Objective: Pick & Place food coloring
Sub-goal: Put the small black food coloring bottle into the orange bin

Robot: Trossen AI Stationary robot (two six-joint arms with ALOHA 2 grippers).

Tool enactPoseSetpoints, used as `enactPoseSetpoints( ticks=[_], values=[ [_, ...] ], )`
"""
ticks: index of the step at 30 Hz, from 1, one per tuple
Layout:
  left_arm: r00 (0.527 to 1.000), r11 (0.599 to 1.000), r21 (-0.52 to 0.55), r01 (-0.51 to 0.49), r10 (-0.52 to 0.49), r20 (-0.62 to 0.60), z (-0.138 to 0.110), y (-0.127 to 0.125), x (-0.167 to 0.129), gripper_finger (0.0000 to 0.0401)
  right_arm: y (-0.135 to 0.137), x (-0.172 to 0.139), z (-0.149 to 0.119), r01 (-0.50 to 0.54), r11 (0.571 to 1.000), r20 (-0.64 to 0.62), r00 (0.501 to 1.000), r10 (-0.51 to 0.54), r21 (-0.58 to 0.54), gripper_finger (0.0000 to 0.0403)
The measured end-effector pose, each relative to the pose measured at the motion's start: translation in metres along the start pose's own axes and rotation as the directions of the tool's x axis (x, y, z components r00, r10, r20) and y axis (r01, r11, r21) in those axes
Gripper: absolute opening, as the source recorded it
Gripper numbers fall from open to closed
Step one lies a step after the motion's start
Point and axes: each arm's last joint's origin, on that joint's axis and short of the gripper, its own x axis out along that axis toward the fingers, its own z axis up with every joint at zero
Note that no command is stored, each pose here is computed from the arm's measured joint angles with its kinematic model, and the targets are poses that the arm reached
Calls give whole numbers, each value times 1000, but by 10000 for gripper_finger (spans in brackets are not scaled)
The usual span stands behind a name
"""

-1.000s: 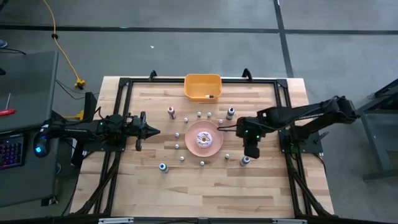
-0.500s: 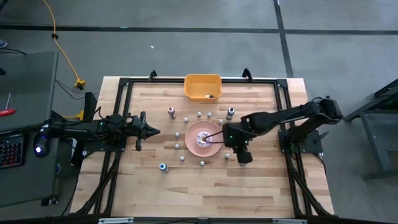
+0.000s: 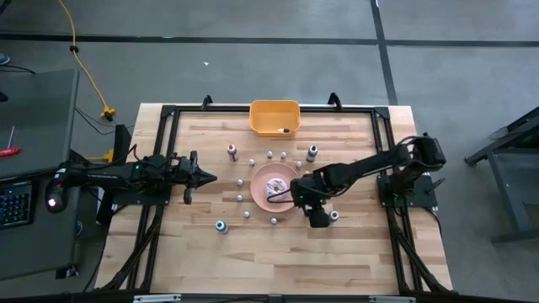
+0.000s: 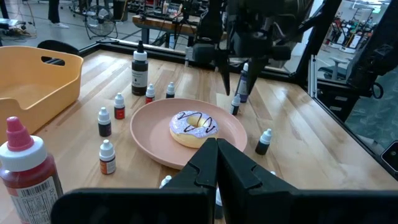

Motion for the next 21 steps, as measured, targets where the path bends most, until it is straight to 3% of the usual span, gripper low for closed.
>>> enactPoseSetpoints(
  ticks=[21],
  values=[
    [1000,1000,0,0,0,0,0,0,0,1,-1,11,-2,25,990,-34,999,-20,140,197]
  ],
)
